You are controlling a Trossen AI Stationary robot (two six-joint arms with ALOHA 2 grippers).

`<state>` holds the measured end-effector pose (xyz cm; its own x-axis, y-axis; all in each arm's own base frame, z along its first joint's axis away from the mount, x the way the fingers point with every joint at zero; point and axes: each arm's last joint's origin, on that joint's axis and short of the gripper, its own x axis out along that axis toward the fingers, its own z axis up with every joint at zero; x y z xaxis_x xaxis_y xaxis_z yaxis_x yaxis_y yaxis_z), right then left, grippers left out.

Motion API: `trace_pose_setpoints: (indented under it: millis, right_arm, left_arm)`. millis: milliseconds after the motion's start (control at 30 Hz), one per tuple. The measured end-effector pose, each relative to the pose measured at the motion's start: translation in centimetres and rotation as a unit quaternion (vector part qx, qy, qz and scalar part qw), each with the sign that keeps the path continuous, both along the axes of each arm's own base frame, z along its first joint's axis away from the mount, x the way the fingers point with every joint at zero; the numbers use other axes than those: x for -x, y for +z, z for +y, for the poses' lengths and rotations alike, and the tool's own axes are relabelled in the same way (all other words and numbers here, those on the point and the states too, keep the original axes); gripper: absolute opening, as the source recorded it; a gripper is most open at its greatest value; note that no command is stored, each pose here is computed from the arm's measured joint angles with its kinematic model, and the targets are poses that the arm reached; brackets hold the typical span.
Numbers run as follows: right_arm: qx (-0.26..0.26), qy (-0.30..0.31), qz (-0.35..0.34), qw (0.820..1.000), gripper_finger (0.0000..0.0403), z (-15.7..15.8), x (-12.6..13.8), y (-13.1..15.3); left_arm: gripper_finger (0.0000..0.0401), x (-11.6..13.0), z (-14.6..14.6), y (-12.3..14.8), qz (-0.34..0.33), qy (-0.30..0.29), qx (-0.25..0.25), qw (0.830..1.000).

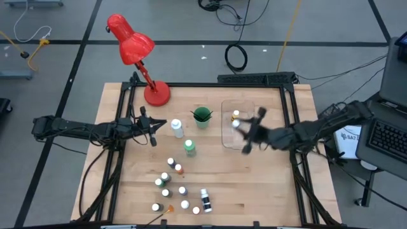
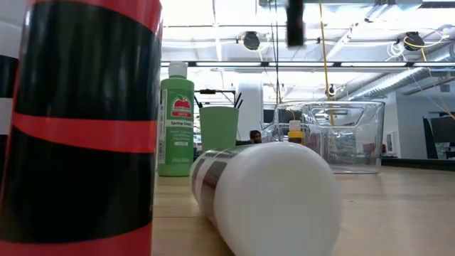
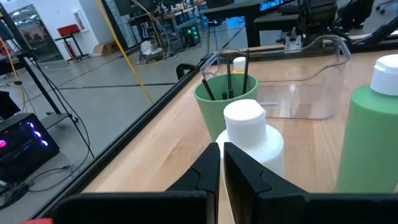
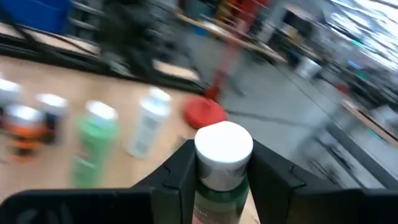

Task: Pick & Place Paint Supplies
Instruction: Put the dark green paint bottle into the transparent bin

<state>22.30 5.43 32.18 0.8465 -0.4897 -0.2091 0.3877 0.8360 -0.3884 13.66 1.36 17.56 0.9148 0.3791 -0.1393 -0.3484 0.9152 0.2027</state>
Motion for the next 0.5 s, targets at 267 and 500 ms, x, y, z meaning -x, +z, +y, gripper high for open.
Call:
trace_pose_setpoints:
  millis: [267,500]
  right_arm:
    - [-0.066,-0.081,-0.062,0.993,0.0104,-5.5,3.9,-8.4]
    - [-0.106,-0.085,-0.094,0.986,0.0104,-8.0,5.1,-13.5]
  left_arm:
    - [0.0026,0.0,0.0,0.0,0.0,0.0,0.0,1.0]
    - [0.0026,0.0,0.0,0.0,0.0,0.0,0.0,1.0]
